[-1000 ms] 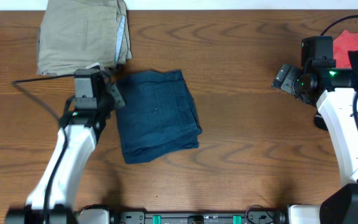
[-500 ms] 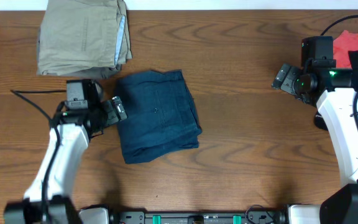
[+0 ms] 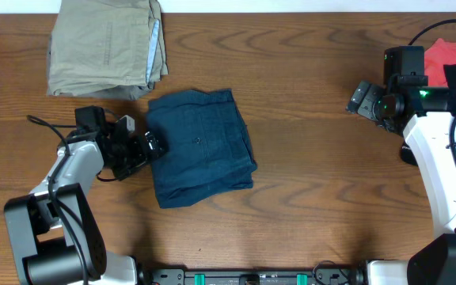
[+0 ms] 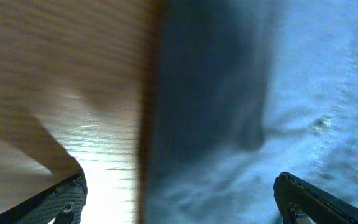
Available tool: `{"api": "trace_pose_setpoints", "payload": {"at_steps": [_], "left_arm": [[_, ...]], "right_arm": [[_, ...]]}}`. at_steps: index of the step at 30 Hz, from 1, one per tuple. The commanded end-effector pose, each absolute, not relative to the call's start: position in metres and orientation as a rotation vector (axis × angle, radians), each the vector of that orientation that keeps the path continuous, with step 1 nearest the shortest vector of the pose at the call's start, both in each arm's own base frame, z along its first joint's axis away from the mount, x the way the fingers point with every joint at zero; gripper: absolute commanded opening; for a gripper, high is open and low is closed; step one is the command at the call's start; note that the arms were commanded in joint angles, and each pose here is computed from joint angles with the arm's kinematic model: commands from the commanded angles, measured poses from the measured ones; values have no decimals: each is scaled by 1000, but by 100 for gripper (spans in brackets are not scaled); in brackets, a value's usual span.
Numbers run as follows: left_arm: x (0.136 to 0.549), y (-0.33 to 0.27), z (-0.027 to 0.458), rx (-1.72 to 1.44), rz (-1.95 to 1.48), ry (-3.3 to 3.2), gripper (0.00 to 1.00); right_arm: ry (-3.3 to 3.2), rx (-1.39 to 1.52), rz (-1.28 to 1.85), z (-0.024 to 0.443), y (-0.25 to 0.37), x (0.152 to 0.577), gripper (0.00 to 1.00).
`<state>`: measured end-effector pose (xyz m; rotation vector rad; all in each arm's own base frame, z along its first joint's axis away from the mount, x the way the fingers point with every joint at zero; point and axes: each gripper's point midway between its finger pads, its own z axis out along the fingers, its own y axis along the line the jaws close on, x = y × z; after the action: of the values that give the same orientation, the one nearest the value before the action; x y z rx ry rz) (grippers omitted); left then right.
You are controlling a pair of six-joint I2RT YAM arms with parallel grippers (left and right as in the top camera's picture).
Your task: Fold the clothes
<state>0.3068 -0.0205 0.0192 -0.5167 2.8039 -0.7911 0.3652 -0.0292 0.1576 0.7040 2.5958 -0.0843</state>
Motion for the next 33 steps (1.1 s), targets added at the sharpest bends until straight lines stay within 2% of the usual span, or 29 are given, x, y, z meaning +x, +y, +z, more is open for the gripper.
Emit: {"api": "trace_pose_setpoints", "payload": {"at_steps": [1, 4, 9, 12, 13, 19, 20, 21, 25, 29, 33], "left_arm": [[300, -42, 11, -476, -993, 2815, 98], [300, -53, 8, -471, -1099, 2804, 99], [297, -56, -1, -497, -1143, 2820, 83], [297, -56, -1, -509, -1144, 2822, 58], [297, -56, -1, -510, -1144, 2821, 47], [298, -56, -1, -505, -1142, 2817, 19], [299, -56, -1, -503, -1141, 2815, 8], [299, -55, 0, -504, -1140, 2814, 6], [303, -57, 3, -544, -1145, 2814, 6], [307, -68, 13, -374, -1107, 2863, 6], [316, -73, 24, -239, -909, 2972, 6]], "right_arm": [[2590, 711, -85, 159, -29, 366, 99], [2590, 711, -84, 159, -29, 366, 99], [2590, 711, -85, 159, -29, 366, 99], [2590, 711, -85, 159, -29, 366, 99], [2590, 711, -85, 159, -29, 366, 99], [2590, 711, -84, 159, -29, 366, 99], [2590, 711, -85, 159, -29, 366, 99], [2590, 711, -85, 159, -29, 366, 99], [2590, 711, -85, 159, -29, 366, 99], [2590, 711, -85, 159, -29, 366, 99], [2590, 711, -85, 159, -29, 366, 99]]}}
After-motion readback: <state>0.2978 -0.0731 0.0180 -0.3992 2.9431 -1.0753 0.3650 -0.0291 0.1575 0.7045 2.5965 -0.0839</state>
